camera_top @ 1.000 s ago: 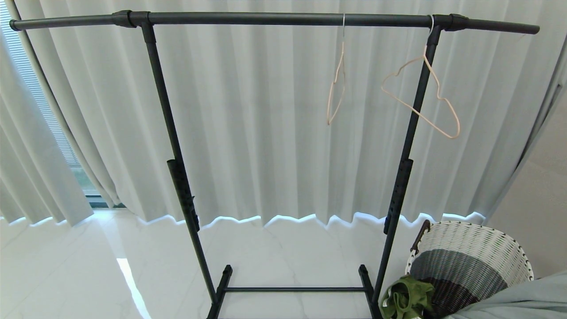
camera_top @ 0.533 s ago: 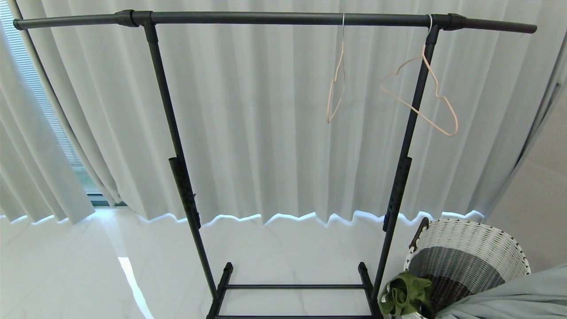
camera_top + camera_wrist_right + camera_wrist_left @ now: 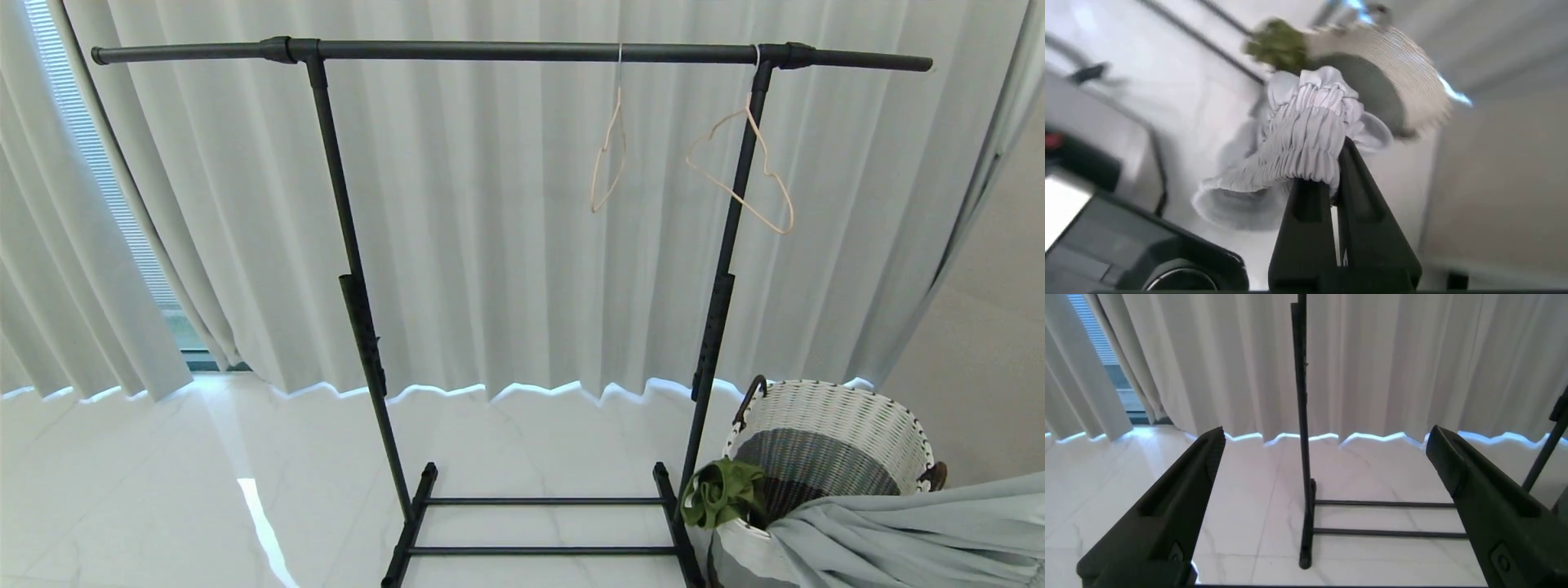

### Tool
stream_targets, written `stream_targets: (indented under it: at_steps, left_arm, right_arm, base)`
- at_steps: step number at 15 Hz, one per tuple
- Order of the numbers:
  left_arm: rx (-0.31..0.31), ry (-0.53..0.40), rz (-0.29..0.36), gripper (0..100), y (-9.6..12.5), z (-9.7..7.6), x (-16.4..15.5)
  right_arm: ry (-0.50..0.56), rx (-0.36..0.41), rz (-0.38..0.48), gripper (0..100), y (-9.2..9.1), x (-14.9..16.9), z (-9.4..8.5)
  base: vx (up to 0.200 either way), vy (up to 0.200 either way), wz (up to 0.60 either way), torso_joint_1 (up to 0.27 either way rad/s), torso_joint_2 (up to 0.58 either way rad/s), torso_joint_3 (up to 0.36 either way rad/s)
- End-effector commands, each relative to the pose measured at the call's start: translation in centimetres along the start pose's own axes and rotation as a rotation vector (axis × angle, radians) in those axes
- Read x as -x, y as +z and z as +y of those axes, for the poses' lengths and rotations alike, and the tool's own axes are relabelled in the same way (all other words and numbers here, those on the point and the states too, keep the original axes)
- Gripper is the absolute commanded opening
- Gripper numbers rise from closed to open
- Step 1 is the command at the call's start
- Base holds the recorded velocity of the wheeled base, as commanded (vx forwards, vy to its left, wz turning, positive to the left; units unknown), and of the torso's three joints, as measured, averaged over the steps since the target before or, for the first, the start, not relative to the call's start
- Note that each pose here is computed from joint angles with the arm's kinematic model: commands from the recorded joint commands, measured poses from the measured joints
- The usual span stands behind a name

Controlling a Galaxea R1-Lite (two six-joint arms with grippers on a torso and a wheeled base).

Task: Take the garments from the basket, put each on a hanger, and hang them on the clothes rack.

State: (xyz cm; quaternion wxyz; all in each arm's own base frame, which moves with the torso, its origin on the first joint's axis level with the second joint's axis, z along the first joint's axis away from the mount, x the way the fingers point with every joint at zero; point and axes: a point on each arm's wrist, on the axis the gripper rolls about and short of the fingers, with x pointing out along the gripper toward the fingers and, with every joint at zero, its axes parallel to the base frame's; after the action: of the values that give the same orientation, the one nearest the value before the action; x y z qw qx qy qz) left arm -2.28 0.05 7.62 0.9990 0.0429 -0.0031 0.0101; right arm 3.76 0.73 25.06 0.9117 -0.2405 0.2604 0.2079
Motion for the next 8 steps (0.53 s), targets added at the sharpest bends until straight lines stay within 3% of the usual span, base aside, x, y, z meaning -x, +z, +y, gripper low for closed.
stream_targets:
  at_steps: [1,8]
  left_arm:
    - [-0.003,0.0,0.001,100,0.0,0.0,0.0]
    - [-0.031,-0.001,-0.004,100,0.0,0.0,0.0]
  right_arm:
    - [0.178,0.06,-0.001,0,1.1,-1.9,0.1]
    - [0.437,0.009,0.012,0,3.5,-5.0,1.9]
  base:
    - [0.0,0.0,0.0,0.0,0.0,0.0]
    - [0.0,0.0,0.0,0.0,0.0,0.0]
